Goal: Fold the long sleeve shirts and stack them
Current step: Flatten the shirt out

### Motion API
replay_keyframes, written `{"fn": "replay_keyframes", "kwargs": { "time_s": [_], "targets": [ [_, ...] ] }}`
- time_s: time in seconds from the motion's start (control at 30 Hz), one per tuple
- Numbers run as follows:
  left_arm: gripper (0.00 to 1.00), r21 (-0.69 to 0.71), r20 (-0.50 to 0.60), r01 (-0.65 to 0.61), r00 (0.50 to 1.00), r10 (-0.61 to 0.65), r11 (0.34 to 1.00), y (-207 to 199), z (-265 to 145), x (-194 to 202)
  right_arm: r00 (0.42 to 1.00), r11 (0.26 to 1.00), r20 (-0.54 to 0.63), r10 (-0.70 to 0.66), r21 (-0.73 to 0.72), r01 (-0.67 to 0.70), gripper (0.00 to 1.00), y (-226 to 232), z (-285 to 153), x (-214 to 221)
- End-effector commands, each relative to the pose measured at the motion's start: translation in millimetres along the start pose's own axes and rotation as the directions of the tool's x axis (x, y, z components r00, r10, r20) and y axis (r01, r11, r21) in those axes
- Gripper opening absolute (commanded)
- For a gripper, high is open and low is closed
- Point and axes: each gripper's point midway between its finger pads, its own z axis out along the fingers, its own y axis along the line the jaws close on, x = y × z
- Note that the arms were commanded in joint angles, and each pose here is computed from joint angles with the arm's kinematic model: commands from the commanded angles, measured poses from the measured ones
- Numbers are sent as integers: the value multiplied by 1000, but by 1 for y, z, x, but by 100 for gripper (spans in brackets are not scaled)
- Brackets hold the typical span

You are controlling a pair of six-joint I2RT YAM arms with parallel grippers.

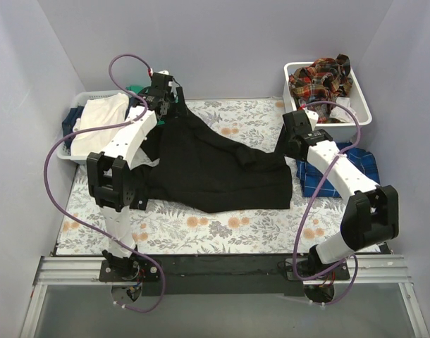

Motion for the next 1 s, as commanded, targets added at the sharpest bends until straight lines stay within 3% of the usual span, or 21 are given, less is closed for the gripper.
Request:
{"fn": "replay_keyframes", "kwargs": {
  "time_s": [0.0, 0.07, 0.23, 0.43, 0.63, 0.73, 0.9, 0.97],
  "targets": [
    [86, -46, -8, 20, 1000, -20, 999, 17, -12, 9, 995, 986, 58, -87, -139, 95, 76, 23, -17, -24],
    [87, -57, -15, 26, 1000, -27, 998, 28, -27, 15, 989, 971, -21, -146, -196, 139, 75, 30, -12, -2],
    [89, -98, -68, 37, 997, -44, 995, 55, -62, 57, 977, 973, -152, -151, -199, 119, 76, 15, -11, 46],
    [94, -208, -112, 122, 983, -148, 971, 103, -114, 106, 942, 974, -293, -164, -199, 108, 75, 1, -20, 87],
    [94, -296, -260, 248, 908, -328, 922, 146, -125, 167, 864, 974, -465, -193, -196, 112, 73, -13, -26, 132],
    [92, -294, -310, 326, 857, -412, 899, 152, -129, 186, 855, 979, -487, -178, -174, 105, 73, -18, -24, 141],
    [91, -353, -382, 339, 799, -465, 872, 157, -129, 225, 842, 981, -512, -173, -162, 103, 73, -18, -18, 147],
    [90, -424, -385, 359, 760, -524, 832, 173, -127, 246, 832, 981, -527, -175, -162, 104, 73, -16, -14, 151]
  ]
}}
